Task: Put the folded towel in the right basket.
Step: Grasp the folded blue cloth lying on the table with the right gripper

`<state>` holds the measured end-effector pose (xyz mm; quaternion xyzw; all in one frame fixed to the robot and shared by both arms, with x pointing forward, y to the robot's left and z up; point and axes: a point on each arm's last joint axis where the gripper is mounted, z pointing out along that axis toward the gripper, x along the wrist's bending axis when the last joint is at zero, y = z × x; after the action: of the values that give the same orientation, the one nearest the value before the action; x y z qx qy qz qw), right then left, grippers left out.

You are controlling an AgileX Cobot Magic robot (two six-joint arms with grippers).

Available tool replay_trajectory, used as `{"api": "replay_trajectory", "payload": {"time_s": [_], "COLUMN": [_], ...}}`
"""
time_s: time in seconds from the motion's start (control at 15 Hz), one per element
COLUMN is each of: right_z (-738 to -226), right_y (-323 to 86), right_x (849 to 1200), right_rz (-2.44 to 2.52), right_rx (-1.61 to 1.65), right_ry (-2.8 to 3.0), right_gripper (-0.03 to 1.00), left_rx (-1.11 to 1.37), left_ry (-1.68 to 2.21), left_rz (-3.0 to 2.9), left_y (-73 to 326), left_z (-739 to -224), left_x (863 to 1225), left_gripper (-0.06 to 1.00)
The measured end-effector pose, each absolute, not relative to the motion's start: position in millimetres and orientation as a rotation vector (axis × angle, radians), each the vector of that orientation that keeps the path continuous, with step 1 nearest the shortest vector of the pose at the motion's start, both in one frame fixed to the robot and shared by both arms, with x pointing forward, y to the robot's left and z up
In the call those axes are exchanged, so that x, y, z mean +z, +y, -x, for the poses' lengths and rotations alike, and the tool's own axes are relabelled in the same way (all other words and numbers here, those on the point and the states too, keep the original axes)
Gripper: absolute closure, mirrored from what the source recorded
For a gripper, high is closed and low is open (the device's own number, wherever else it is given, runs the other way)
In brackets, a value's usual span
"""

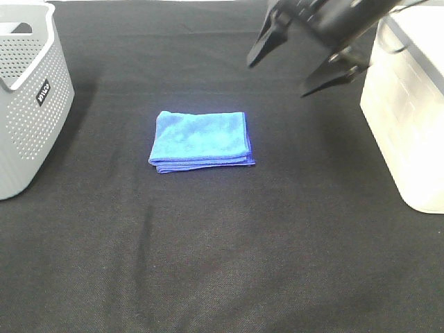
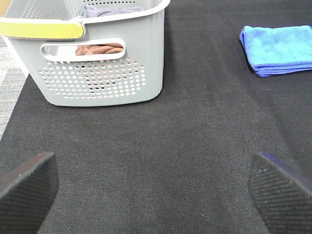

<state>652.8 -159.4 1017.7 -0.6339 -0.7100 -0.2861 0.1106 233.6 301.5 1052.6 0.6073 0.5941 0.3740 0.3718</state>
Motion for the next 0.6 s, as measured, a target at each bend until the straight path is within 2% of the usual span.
{"api": "replay_trajectory", "payload": {"time_s": [0.33, 0.6], "right_z": [-721, -740], "right_y": [-151, -146], "right_x": [945, 910], "right_rz": [1.863, 1.864], "right_rx": [-0.721, -0.721], "right_ry": [-2.044, -2.028], "right_gripper": [0.0, 0.01], "left_rx": [0.959, 0.959], "left_ry": [1.523, 1.523], "left_rz": [-1.557, -1.557], "left_y": [301, 301], "left_z": [-234, -234], "left_x": [1053, 1053], "left_gripper": [-0.04, -0.04]}}
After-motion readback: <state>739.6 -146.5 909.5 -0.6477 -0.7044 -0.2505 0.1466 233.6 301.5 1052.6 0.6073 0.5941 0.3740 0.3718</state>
